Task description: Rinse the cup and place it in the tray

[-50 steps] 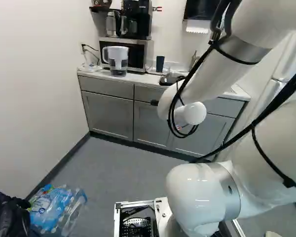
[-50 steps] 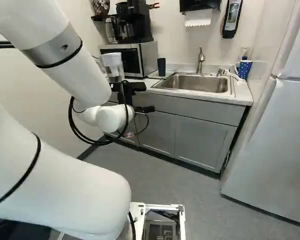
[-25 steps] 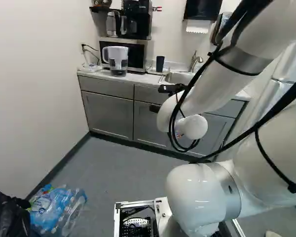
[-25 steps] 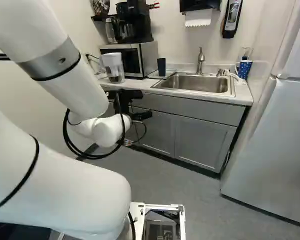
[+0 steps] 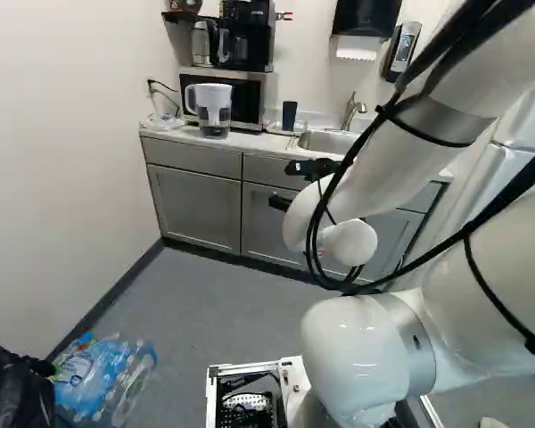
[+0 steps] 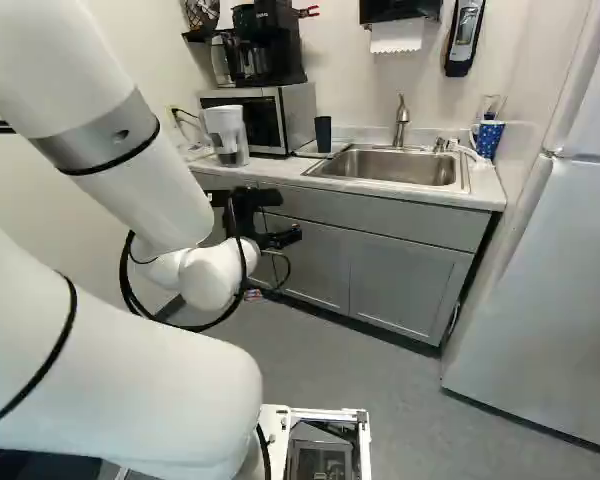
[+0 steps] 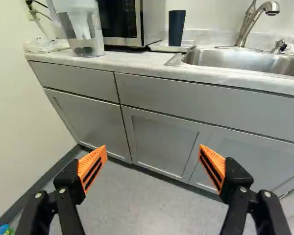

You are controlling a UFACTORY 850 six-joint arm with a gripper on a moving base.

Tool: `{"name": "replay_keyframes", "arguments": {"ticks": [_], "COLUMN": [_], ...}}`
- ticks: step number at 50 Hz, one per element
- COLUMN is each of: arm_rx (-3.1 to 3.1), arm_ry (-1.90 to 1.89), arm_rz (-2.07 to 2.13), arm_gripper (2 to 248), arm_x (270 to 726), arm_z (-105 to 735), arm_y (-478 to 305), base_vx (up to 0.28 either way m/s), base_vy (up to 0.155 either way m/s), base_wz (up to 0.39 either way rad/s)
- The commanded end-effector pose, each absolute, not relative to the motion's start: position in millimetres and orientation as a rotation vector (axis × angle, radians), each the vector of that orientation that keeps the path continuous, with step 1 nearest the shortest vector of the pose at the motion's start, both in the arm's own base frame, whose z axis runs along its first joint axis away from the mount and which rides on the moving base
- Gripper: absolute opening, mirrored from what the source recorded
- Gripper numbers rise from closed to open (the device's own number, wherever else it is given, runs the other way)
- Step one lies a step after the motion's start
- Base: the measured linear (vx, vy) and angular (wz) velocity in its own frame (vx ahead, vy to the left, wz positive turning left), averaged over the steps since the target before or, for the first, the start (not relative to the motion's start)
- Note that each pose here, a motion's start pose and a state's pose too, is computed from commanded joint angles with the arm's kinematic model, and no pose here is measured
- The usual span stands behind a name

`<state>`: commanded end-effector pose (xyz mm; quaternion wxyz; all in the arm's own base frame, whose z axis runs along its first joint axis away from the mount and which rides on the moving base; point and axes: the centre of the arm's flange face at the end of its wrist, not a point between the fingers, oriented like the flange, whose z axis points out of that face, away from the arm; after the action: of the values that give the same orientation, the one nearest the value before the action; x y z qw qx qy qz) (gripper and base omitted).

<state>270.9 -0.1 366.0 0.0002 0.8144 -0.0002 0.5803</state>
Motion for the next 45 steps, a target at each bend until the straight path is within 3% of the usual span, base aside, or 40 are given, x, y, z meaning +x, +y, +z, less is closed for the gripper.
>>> {"name": "replay_keyframes", "arguments": {"ticks": [45], "arm_rx": [2.558], "arm_ry": [0.0], "arm_rz": [1.824], "arm_gripper": [247], "arm_x": [270.3], "arm_z": [365.6], "arm_y": [0.0], "base_vx": [0.0], "base_vy": [0.0], "base_wz": [0.0]}}
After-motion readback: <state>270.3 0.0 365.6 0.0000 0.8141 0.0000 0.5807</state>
